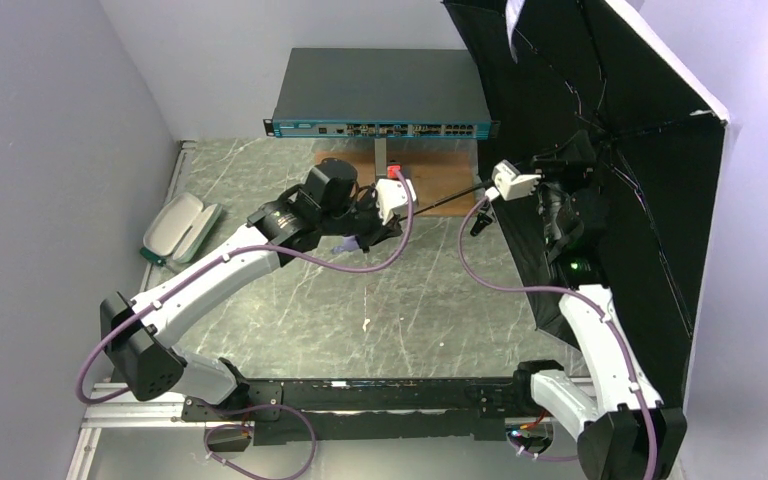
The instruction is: Open the umbrella
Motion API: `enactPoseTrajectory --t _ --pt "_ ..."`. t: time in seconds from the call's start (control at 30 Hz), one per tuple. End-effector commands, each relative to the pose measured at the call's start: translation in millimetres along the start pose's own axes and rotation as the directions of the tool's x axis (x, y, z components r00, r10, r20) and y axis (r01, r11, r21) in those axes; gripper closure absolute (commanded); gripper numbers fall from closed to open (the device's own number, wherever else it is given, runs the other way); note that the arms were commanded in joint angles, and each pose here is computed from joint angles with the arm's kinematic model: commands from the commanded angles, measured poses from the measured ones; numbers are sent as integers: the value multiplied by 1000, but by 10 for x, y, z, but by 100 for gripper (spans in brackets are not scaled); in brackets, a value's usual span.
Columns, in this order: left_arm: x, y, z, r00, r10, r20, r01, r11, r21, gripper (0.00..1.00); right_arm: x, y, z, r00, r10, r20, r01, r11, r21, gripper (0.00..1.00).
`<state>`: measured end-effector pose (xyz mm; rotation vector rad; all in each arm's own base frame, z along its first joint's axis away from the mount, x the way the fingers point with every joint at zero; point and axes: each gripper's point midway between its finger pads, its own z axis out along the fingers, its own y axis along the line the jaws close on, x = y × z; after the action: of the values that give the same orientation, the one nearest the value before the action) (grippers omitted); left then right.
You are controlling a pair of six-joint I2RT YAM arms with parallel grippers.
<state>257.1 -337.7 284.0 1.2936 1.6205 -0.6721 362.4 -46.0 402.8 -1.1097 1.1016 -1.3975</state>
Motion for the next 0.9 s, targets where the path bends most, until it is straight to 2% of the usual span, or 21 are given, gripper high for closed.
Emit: enactPoseTrajectory --t 0.0,0.13,0.23,0.43,0.6,0.67,0.73,0.87 --pt "-368 -296 -109 995 15 103 -29 990 137 100 370 119 -300 976 7 -218 -15 999 -34 40" --pt "-447 -286 -53 993 3 116 -20 990 139 100 144 133 -360 995 12 -103 -18 998 -62 37" --pt "-505 -278 -28 991 3 132 -21 990 137 100 -86 161 -439 999 20 28 -17 995 -98 34" --pt "-591 -265 4 989 -1 151 -21 990 140 100 -487 340 -639 970 5 242 37 986 -165 21" --pt "-666 -244 4 985 -7 174 -16 991 131 100 -748 373 -720 937 46 346 25 980 -200 18" --pt "-743 -213 -20 978 -16 207 -7 994 111 100 -832 360 -777 923 118 366 -32 972 -233 18" --pt "-880 -190 -91 963 -26 270 1 996 92 100 -896 268 -858 899 245 364 -146 949 -278 18" --pt "-1154 -104 -160 927 -39 373 21 998 53 100 -996 180 -1048 790 529 309 -391 824 -410 19"
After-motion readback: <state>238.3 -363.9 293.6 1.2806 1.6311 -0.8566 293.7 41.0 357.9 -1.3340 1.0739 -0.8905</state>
